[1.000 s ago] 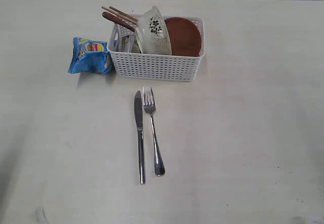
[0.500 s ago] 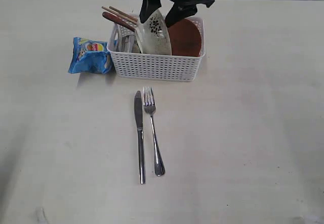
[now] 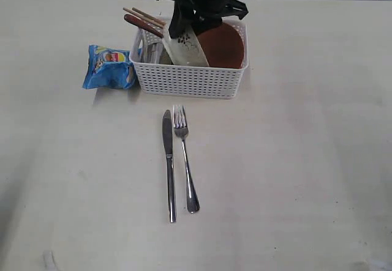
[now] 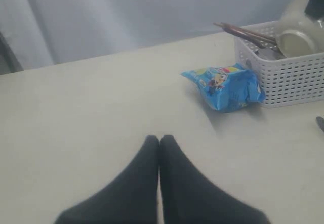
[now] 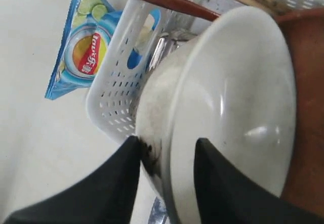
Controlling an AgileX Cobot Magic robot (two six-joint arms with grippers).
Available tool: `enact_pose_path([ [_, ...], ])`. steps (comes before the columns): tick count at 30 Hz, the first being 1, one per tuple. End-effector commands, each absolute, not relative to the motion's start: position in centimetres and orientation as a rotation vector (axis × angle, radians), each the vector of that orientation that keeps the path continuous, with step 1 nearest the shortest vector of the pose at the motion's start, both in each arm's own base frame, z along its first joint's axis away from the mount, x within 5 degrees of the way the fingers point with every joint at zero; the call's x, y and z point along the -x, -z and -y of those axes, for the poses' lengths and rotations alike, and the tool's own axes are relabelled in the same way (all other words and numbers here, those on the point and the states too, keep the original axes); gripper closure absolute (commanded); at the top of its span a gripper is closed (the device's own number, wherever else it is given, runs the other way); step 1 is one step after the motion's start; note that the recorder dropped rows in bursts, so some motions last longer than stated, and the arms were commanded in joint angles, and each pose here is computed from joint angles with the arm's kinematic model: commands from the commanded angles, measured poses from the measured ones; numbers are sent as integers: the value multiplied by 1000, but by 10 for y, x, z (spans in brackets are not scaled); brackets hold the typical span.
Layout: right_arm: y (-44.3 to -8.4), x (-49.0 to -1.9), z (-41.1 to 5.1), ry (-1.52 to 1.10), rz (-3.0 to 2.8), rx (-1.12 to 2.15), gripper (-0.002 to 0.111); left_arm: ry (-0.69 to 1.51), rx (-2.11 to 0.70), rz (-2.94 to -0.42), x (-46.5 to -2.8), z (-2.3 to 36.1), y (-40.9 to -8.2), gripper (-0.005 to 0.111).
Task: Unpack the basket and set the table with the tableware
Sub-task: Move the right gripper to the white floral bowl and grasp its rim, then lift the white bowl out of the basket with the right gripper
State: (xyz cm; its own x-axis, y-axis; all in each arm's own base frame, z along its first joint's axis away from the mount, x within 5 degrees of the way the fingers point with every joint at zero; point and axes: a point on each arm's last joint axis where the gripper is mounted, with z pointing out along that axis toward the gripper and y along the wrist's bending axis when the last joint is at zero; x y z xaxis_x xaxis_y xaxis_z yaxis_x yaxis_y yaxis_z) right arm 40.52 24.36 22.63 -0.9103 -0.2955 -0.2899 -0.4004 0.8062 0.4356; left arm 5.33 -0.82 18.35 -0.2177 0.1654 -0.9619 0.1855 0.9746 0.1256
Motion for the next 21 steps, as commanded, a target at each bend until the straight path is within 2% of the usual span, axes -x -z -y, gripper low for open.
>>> enact_pose_path([
  [1,-222,-407,-241,-722,-2794,563,80,30,-258,-1789,-53,9,-184,107],
  [5,-223,-405,-241,-729,-2805,595,108,30,-258,-1789,-53,9,-184,107],
  [12,-242,-398,-241,-798,-2769,623,109,30,-258,-1789,-53,9,-184,107],
  [21,-310,-372,-227,-755,-2642,736,109,30,-258,-1789,-53,9,-184,107],
])
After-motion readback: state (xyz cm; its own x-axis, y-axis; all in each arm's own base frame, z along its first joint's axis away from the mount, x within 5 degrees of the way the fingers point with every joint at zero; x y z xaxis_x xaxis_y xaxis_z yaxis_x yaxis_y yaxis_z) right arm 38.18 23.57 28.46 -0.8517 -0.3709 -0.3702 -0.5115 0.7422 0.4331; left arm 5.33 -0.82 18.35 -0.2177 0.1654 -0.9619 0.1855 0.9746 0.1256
